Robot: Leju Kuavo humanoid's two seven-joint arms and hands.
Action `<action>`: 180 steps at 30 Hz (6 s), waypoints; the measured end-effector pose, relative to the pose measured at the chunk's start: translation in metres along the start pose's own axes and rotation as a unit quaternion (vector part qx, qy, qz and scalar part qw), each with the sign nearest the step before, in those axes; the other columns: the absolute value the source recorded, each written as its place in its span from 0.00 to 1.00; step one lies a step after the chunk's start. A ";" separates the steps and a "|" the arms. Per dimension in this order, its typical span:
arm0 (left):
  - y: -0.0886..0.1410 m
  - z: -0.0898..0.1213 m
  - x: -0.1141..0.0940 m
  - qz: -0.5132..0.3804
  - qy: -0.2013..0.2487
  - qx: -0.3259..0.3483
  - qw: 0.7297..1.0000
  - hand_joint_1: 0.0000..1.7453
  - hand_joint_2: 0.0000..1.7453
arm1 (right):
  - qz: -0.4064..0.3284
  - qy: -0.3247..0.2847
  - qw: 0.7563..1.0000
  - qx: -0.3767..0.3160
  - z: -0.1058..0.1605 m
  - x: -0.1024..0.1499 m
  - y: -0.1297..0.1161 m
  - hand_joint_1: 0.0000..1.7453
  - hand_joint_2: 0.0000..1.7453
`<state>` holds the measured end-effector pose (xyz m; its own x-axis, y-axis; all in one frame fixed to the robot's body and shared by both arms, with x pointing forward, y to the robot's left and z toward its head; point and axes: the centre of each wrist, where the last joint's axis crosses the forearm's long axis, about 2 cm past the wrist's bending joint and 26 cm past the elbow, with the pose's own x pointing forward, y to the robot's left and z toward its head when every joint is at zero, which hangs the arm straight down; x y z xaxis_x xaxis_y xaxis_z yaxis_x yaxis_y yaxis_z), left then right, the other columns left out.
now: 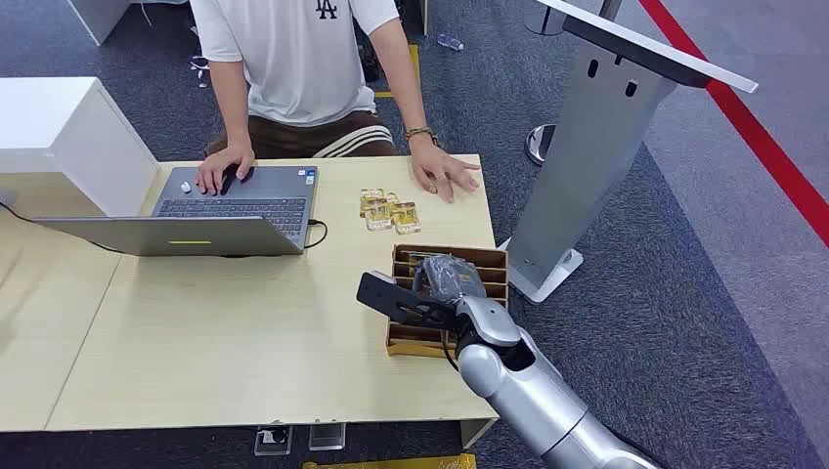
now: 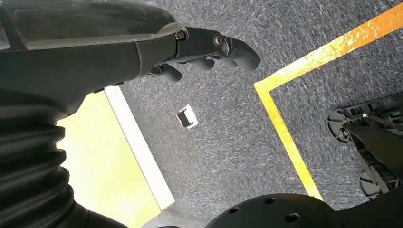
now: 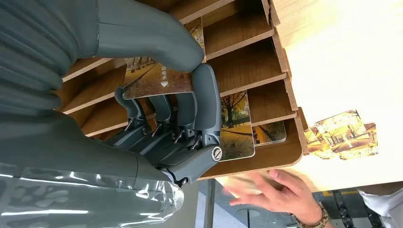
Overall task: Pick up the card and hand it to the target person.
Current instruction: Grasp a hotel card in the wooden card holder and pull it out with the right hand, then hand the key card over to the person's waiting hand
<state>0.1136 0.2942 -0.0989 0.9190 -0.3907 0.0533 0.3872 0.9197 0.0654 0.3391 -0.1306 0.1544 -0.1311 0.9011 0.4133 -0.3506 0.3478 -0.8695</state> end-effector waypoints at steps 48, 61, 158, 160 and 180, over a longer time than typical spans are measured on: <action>0.004 0.000 -0.002 -0.003 -0.001 0.006 1.000 0.00 0.25 | -0.013 -0.005 1.000 0.005 0.000 0.000 -0.001 1.00 1.00; 0.004 0.000 -0.002 -0.008 -0.003 0.015 1.000 0.00 1.00 | -0.012 -0.005 1.000 0.004 0.000 0.001 -0.001 1.00 1.00; -0.002 -0.006 -0.046 0.029 0.010 0.014 0.999 0.00 0.00 | -0.361 0.000 0.916 -0.173 0.095 -0.158 -0.051 0.00 1.00; -0.001 -0.006 -0.047 0.029 0.010 0.014 0.999 0.00 0.00 | -0.359 0.012 0.914 -0.188 0.103 -0.168 -0.055 0.00 1.00; 0.004 -0.006 -0.047 0.034 0.011 0.019 0.999 0.00 0.00 | -0.528 -0.151 0.831 -0.091 0.112 -0.179 -0.062 0.00 1.00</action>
<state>0.0719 0.3166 -0.1071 0.9446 -0.3263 0.0364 0.3213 0.9415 0.1012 0.2805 -0.3424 0.1649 -0.0754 -0.0285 0.9967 -0.2750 0.9614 0.0067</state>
